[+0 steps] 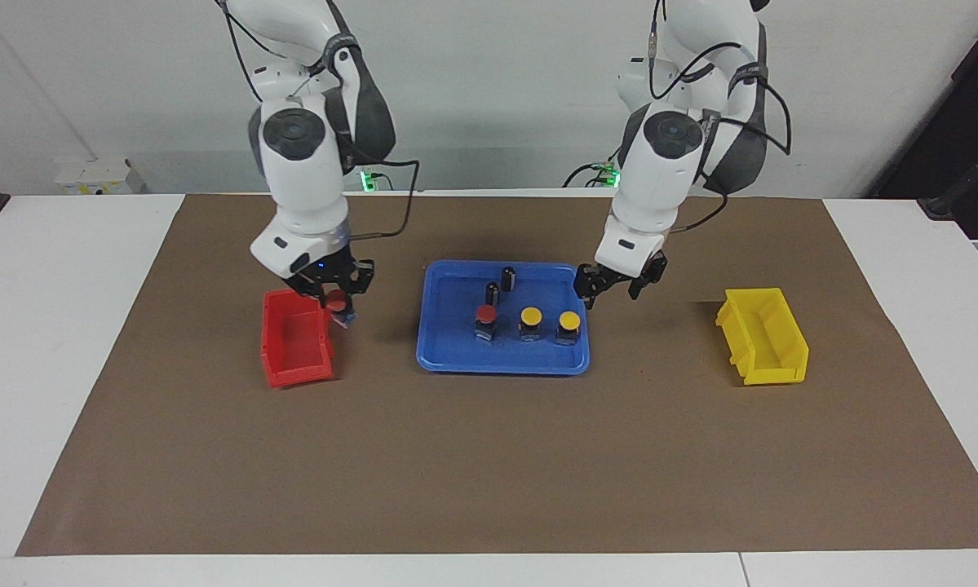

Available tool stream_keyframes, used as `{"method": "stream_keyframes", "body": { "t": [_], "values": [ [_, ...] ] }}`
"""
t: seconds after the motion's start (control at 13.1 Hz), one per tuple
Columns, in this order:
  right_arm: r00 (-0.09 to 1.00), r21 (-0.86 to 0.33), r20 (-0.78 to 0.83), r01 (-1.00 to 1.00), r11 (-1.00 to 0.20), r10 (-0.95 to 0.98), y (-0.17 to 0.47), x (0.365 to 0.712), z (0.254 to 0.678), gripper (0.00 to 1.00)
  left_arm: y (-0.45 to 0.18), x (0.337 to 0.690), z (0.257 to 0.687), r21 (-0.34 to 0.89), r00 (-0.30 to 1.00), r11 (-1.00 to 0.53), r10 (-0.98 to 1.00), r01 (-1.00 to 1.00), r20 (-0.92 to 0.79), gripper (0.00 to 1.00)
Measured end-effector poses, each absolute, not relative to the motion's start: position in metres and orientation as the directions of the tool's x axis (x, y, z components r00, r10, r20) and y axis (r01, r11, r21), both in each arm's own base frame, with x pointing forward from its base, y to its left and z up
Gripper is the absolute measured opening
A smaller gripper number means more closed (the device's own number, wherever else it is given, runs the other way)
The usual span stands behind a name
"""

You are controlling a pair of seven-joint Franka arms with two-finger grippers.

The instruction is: Sort red and yellow buttons by color

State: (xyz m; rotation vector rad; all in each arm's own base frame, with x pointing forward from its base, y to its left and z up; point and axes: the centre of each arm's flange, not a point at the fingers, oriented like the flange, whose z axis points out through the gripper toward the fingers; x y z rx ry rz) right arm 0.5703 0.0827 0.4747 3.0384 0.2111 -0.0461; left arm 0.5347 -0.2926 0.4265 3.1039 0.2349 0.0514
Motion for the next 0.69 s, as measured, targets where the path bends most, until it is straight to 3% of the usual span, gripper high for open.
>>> {"method": "stream_keyframes", "body": {
  "t": [0.08,0.69],
  "values": [
    [0.988,0.091,-0.047,0.153,-0.984,0.149,0.060,0.569,0.468,0.41,-0.295,0.532,0.414,0.034,0.988,-0.988,0.152,0.151,0.032,0.70],
    [0.979,0.084,0.046,0.195,-0.977,0.199,0.035,0.526,0.379,0.41,-0.326,0.503,0.377,0.044,0.988,-0.988,0.149,0.148,0.039,0.69]
  ]
}}
